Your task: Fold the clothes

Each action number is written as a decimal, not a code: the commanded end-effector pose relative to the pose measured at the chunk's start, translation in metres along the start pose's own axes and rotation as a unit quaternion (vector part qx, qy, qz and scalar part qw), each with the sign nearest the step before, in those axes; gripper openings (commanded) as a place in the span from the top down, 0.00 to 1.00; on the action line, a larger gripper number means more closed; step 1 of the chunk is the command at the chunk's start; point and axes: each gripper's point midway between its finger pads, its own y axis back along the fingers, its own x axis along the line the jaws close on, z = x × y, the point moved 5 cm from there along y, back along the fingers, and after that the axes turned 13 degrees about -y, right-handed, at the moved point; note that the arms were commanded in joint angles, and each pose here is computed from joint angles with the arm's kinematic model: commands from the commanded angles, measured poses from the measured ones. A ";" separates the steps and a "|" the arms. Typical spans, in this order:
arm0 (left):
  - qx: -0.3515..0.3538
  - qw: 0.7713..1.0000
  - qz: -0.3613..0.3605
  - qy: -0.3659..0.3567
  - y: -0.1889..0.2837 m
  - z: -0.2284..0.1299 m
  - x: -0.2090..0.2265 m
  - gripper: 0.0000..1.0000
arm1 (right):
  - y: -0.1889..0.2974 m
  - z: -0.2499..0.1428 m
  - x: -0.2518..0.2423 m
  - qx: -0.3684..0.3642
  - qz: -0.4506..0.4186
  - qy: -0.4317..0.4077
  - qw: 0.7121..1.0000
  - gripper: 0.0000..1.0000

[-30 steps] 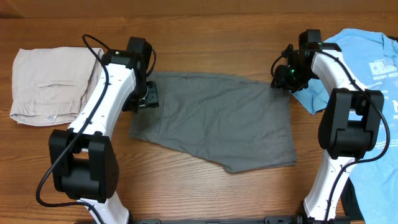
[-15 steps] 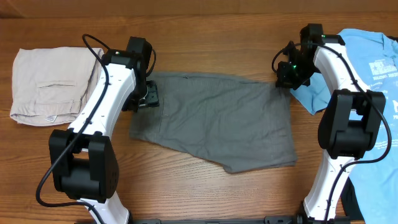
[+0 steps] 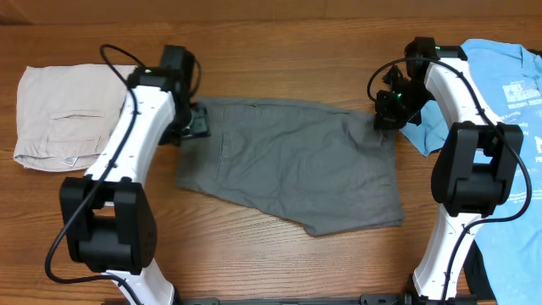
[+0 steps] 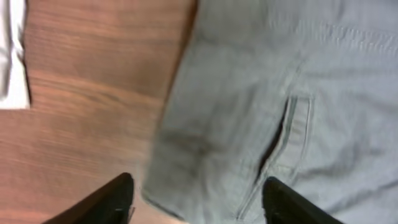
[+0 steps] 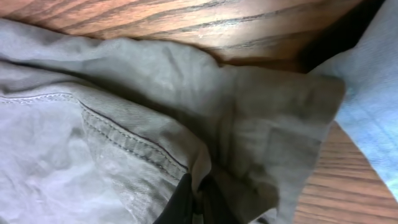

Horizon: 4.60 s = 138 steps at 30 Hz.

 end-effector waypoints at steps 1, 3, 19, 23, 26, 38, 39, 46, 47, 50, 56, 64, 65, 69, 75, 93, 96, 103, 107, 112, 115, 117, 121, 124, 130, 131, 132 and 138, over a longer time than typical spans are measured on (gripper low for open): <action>-0.017 0.996 -0.076 -0.044 -0.004 0.007 0.010 0.29 | 0.001 0.002 0.011 -0.005 0.006 0.007 1.000 0.96; -0.039 0.991 -0.112 -0.061 -0.004 0.014 0.013 0.32 | 0.001 0.002 0.013 -0.005 0.006 0.010 1.000 0.96; -0.086 0.963 -0.175 -0.186 -0.077 0.048 -0.010 0.48 | -0.001 0.001 0.015 -0.007 0.000 0.015 1.000 0.96; -0.080 0.965 -0.174 -0.181 -0.096 0.050 -0.006 0.49 | -0.001 0.000 0.015 -0.004 -0.001 0.014 1.000 0.96; -0.088 0.965 -0.167 -0.180 -0.094 0.053 -0.003 0.49 | -0.001 0.000 0.015 -0.004 -0.001 0.014 1.000 0.96; -0.072 0.978 -0.081 -0.177 -0.088 0.059 0.020 0.37 | -0.001 0.000 0.015 -0.004 -0.001 0.014 1.000 0.95; -0.070 0.979 -0.074 -0.177 -0.089 0.058 0.021 0.37 | -0.001 0.000 0.015 -0.004 -0.001 0.014 1.000 0.95; -0.086 0.977 -0.069 -0.181 -0.088 0.065 0.021 0.29 | -0.001 0.001 0.015 -0.005 -0.001 0.015 1.000 0.95; -0.091 0.976 -0.068 -0.184 -0.088 0.066 0.021 0.28 | -0.001 0.000 0.015 -0.005 -0.001 0.014 1.000 0.95; -0.107 0.974 -0.067 -0.186 -0.087 0.073 0.021 0.24 | -0.001 0.001 0.015 -0.005 -0.001 0.015 1.000 0.95; -0.131 0.971 -0.074 -0.188 -0.085 0.081 0.018 0.15 | -0.001 0.001 0.015 -0.006 0.000 0.015 1.000 0.94; -0.127 0.967 -0.109 -0.190 -0.093 0.078 0.010 0.21 | -0.002 0.001 0.015 -0.006 0.000 0.015 1.000 0.92; -0.123 0.968 -0.110 -0.190 -0.096 0.077 0.010 0.21 | -0.002 0.001 0.015 -0.006 0.000 0.015 1.000 0.92; -0.109 0.969 -0.118 -0.189 -0.107 0.073 0.009 0.21 | -0.004 0.001 0.015 -0.007 0.000 0.015 1.000 0.92; -0.109 0.968 -0.121 -0.189 -0.106 0.073 0.008 0.42 | -0.004 0.002 0.015 -0.008 0.000 0.016 1.000 0.91; -0.095 0.970 -0.123 -0.185 -0.070 0.083 0.011 0.96 | -0.004 0.003 0.015 -0.011 0.001 0.017 1.000 0.93; -0.071 0.972 -0.132 -0.180 -0.058 0.078 0.010 0.96 | -0.004 0.004 0.017 -0.014 0.007 0.018 1.000 0.96; -0.019 0.974 -0.161 -0.158 -0.028 0.064 0.006 0.96 | 0.017 -0.003 0.030 -0.018 0.046 0.012 0.999 0.96; 0.013 0.975 -0.187 -0.121 -0.020 0.052 0.001 0.96 | 0.041 -0.017 0.033 -0.021 0.048 -0.002 0.999 0.96; 0.059 0.975 -0.194 -0.090 -0.016 0.036 -0.001 0.96 | 0.053 -0.042 0.029 0.017 0.034 -0.027 0.999 0.96; 0.079 0.978 -0.180 -0.073 -0.013 0.029 -0.002 0.96 | 0.054 -0.053 0.026 0.044 0.026 -0.040 0.998 0.96; 0.093 0.980 -0.168 -0.061 -0.012 0.025 -0.004 0.96 | 0.055 -0.060 0.024 0.063 0.020 -0.046 0.997 0.96; 0.133 0.980 -0.135 -0.060 -0.011 0.011 -0.013 0.96 | 0.055 -0.074 0.025 0.093 0.008 -0.050 0.994 0.96; 0.163 0.981 -0.093 -0.057 -0.009 0.001 -0.019 0.96 | 0.053 -0.081 0.029 0.107 0.001 -0.054 0.993 0.96; 0.202 0.977 -0.046 -0.050 -0.011 -0.017 -0.040 0.96 | 0.035 -0.103 0.036 0.148 -0.034 -0.068 0.986 0.96; 0.208 0.976 -0.041 -0.049 -0.013 -0.021 -0.042 0.95 | 0.030 -0.107 0.035 0.154 -0.043 -0.069 0.985 0.96; 0.216 0.974 -0.039 -0.050 -0.016 -0.025 -0.044 0.96 | 0.023 -0.111 0.034 0.159 -0.057 -0.074 0.983 0.96; 0.262 0.964 -0.029 -0.045 -0.042 -0.053 -0.045 0.96 | -0.015 -0.128 0.011 0.167 -0.136 -0.112 0.970 0.96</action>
